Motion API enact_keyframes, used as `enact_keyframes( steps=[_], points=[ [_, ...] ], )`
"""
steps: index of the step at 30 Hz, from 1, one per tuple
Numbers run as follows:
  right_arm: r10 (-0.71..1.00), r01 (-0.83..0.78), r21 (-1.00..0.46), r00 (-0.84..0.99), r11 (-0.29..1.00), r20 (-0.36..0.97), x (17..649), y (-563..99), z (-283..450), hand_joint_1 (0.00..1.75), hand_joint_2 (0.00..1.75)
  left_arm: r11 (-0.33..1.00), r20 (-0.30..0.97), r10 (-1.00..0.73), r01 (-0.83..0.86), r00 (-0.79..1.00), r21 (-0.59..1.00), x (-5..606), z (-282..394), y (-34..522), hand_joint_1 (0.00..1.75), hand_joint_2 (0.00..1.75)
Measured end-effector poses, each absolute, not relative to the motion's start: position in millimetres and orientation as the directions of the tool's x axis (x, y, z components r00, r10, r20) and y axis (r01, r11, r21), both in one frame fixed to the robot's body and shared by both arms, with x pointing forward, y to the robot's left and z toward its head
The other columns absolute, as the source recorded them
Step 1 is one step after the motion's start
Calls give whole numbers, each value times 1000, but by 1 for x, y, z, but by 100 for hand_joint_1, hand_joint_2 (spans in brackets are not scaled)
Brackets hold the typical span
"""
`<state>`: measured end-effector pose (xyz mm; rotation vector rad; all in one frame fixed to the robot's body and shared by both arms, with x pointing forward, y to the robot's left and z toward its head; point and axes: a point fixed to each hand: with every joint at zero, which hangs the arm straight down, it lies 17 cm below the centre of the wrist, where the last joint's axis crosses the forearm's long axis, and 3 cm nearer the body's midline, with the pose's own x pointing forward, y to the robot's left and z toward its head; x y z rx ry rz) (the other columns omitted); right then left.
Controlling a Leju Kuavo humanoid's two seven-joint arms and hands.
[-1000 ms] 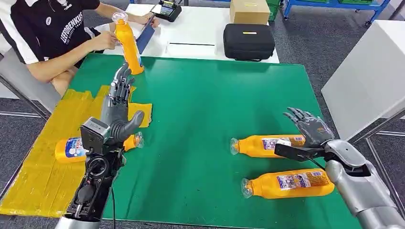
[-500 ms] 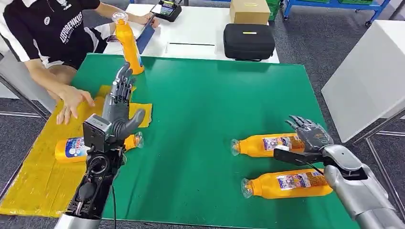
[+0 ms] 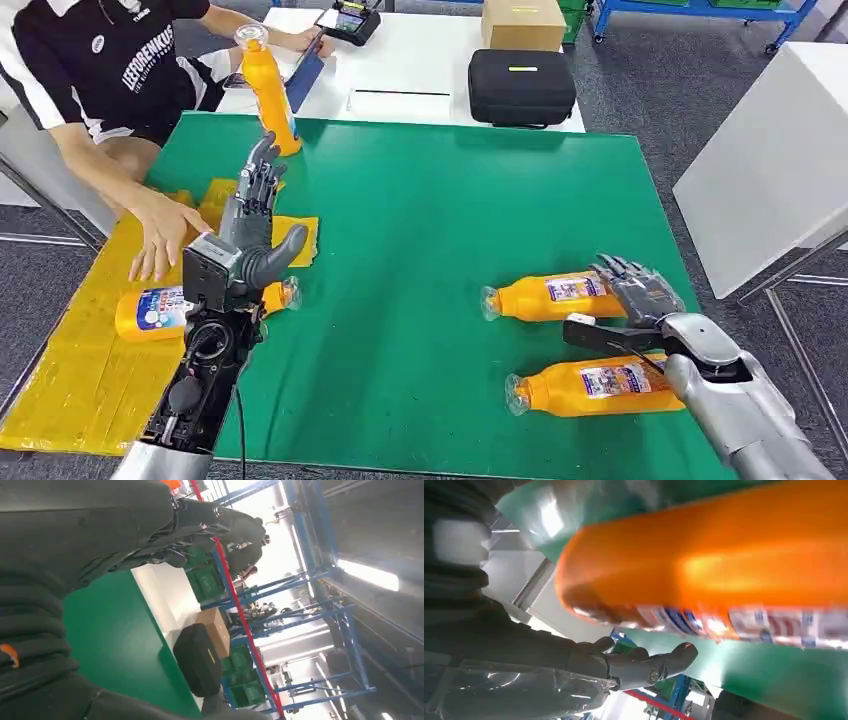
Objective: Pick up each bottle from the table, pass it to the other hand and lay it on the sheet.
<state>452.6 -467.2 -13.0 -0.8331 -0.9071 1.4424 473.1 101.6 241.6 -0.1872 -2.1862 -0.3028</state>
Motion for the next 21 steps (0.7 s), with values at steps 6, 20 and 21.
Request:
enact_keyframes(
  steps=[6,20,21],
  points=[
    [998,-464,-885,-59,-25,3,449,-458,-30,0,175,958,811,14,240,-585,157,476,239,101,0,175],
    [999,-485,-875,-27,2,17,459,-429,-52,0,175,959,823,1,233,-568,159,478,231,100,0,175],
    [1000,-491,-871,-23,3,16,460,-428,-54,0,175,959,823,1,233,-568,159,478,231,100,0,175]
  ],
)
